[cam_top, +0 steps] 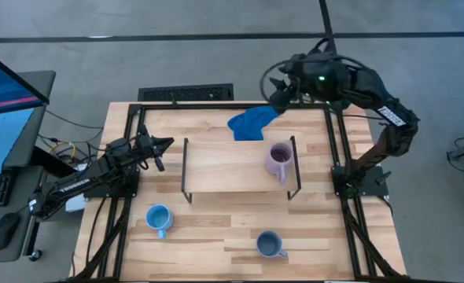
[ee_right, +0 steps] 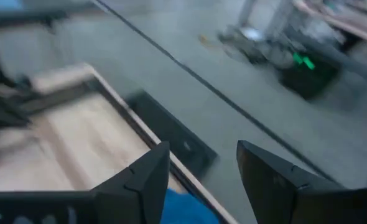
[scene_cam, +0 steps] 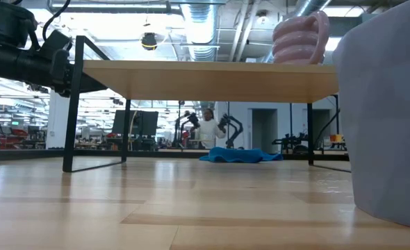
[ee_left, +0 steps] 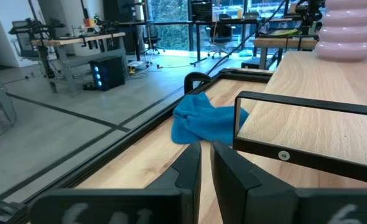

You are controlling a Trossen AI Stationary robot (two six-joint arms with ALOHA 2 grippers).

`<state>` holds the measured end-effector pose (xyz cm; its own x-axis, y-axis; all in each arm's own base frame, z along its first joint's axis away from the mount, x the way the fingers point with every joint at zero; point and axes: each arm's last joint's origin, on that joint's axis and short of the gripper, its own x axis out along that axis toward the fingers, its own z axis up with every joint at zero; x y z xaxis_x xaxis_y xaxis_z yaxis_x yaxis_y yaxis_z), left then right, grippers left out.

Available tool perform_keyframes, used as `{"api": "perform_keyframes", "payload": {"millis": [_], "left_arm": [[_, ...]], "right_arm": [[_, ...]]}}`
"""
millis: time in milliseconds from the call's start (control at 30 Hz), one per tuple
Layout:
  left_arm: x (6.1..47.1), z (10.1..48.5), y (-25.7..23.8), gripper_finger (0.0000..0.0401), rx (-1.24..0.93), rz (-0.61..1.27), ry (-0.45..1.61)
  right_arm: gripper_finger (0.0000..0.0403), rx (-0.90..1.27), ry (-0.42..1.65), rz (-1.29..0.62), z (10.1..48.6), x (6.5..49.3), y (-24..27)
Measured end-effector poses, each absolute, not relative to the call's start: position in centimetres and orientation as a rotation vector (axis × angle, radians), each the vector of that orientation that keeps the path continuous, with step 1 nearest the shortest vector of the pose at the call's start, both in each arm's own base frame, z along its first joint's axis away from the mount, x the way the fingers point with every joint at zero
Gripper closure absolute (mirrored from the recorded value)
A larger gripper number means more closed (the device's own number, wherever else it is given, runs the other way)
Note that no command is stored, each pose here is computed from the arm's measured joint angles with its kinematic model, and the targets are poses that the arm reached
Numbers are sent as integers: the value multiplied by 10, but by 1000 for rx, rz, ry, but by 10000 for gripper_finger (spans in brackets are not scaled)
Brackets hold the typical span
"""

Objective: Stack small to large cups/mugs on shelf
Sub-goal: Put the blue mug on the shelf

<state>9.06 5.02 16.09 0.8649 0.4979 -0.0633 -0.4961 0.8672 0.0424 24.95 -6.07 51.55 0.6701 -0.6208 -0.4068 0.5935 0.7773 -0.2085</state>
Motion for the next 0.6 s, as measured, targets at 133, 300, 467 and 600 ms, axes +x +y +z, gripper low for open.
{"api": "perform_keyframes", "payload": {"millis": [133,300,467,600], "left_arm": [[91,161,50,374,25,520,73],[91,161,50,374,25,520,74],[91,161,50,374,25,521,73],[91,161,50,374,25,521,74]], "right_arm": [[193,-116,404,-581,531,232,-43],[193,-123,326,-529,546,198,-27],[193,-139,267,-472,551,162,-15],[193,-132,238,-416,544,140,-6]]}}
